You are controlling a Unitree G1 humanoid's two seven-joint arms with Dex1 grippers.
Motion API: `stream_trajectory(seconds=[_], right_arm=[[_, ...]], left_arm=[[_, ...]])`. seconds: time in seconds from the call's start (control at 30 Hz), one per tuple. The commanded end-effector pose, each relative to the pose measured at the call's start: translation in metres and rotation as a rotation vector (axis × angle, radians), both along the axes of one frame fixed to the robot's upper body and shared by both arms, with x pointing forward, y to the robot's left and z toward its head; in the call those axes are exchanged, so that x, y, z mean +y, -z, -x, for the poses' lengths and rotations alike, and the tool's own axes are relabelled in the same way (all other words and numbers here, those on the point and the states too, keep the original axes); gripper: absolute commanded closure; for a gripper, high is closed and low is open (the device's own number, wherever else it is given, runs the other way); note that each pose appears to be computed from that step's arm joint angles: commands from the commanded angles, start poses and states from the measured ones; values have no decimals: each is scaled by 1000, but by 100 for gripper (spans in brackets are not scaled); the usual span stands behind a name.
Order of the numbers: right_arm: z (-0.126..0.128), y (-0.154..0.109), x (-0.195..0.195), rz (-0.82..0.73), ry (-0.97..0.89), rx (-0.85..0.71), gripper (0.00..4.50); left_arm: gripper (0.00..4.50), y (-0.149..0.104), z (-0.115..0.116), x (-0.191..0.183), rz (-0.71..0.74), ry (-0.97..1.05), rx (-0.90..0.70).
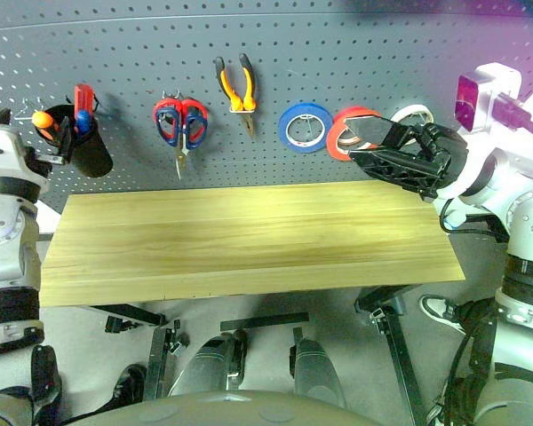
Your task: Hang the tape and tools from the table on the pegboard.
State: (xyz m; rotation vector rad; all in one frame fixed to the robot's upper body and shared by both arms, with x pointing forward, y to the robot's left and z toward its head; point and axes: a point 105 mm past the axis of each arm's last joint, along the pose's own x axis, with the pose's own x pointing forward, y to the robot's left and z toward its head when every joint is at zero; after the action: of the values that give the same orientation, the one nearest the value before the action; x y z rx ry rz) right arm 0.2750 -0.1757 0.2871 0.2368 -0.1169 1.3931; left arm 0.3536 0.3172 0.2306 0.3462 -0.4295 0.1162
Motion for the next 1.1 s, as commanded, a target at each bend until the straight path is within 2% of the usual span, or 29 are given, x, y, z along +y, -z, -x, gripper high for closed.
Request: stream_trajectory(seconds=[0.03,0.17,0.4,0.83,0.97,1.1], right_arm=[[4,-10,-2,10,8,-59,0],[2,-8,-2,15,9,-55,0],[0,-9,-3,21,6,-56,0],[-6,-9,-4,22,5,-58,0],[-8,-7,-4,22,5,-62,0],[-11,-5,-5,17,9,-58,0]], left_arm=[[2,-4,3,-14,17,75,-4],[2,-19,9,-35,14,133,-56],[2,-29,13,-45,30,153,-68],[2,-80,22,-72,32,242,-177],[2,-81,20,-95,86,381,-130],[2,-76,20,-114,70,468,-75]])
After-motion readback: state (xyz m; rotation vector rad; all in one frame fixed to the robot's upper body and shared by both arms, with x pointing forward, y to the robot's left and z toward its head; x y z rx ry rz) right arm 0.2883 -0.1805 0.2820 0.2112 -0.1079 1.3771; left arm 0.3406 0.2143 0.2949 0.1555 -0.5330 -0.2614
